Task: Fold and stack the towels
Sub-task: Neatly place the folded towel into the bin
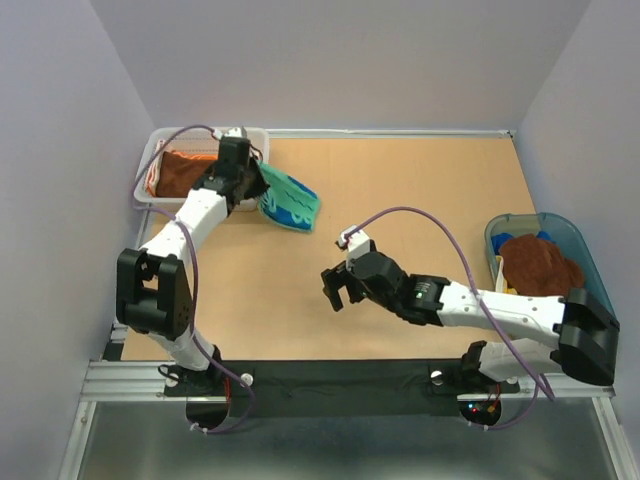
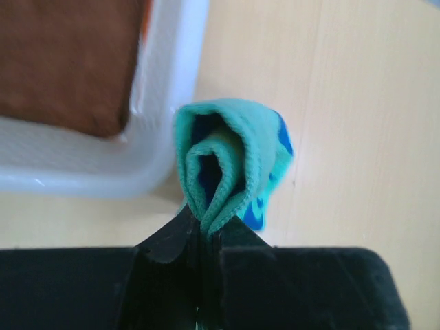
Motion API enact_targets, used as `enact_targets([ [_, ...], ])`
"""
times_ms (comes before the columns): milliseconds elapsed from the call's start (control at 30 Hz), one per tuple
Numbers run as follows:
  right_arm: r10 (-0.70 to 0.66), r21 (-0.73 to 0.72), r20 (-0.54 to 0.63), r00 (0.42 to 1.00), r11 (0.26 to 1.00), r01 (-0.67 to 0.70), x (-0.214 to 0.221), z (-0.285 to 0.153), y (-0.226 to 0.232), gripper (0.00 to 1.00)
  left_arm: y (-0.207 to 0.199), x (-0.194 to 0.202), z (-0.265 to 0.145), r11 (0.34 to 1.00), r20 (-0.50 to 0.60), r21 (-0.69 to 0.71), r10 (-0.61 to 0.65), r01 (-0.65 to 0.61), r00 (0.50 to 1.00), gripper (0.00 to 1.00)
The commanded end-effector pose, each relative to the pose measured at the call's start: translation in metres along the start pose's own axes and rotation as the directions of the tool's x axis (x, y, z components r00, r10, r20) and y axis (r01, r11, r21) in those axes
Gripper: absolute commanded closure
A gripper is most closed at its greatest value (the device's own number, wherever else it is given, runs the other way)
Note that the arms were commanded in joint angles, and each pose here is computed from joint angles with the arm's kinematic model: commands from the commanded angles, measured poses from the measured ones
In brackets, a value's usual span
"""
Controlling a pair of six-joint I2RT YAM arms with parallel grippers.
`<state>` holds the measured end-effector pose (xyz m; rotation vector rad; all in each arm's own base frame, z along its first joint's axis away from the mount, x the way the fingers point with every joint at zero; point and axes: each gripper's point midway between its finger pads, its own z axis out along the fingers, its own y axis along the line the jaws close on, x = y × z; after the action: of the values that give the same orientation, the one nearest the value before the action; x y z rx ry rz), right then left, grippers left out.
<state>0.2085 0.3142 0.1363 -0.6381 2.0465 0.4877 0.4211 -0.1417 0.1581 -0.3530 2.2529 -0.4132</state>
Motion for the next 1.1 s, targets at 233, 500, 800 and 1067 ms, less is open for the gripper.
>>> enact_targets([
  [233, -0.001, 0.106, -0.055, 0.998, 0.994, 0.007, 0.028, -0.025, -0.033, 0.0, 0.062, -0.128, 0.005, 0.943, -0.026, -0.244, 0.228, -0.228, 0.973, 1.0],
  [500, -0.044, 0.108, -0.133, 0.99, 0.992, 0.058, 0.038, -0.019, -0.032, 0.0, 0.114, -0.175, 0.015, 0.892, -0.014, -0.382, 0.256, -0.241, 0.967, 1.0],
  [800, -0.084, 0.114, -0.197, 0.977, 0.988, 0.108, 0.044, -0.006, -0.03, 0.0, 0.152, -0.192, 0.032, 0.835, -0.018, -0.487, 0.284, -0.257, 0.959, 1.0],
  [1067, -0.095, 0.113, -0.223, 0.97, 0.986, 0.122, 0.05, -0.005, -0.03, 0.0, 0.193, -0.167, 0.059, 0.774, -0.097, -0.579, 0.248, -0.257, 0.964, 0.94],
])
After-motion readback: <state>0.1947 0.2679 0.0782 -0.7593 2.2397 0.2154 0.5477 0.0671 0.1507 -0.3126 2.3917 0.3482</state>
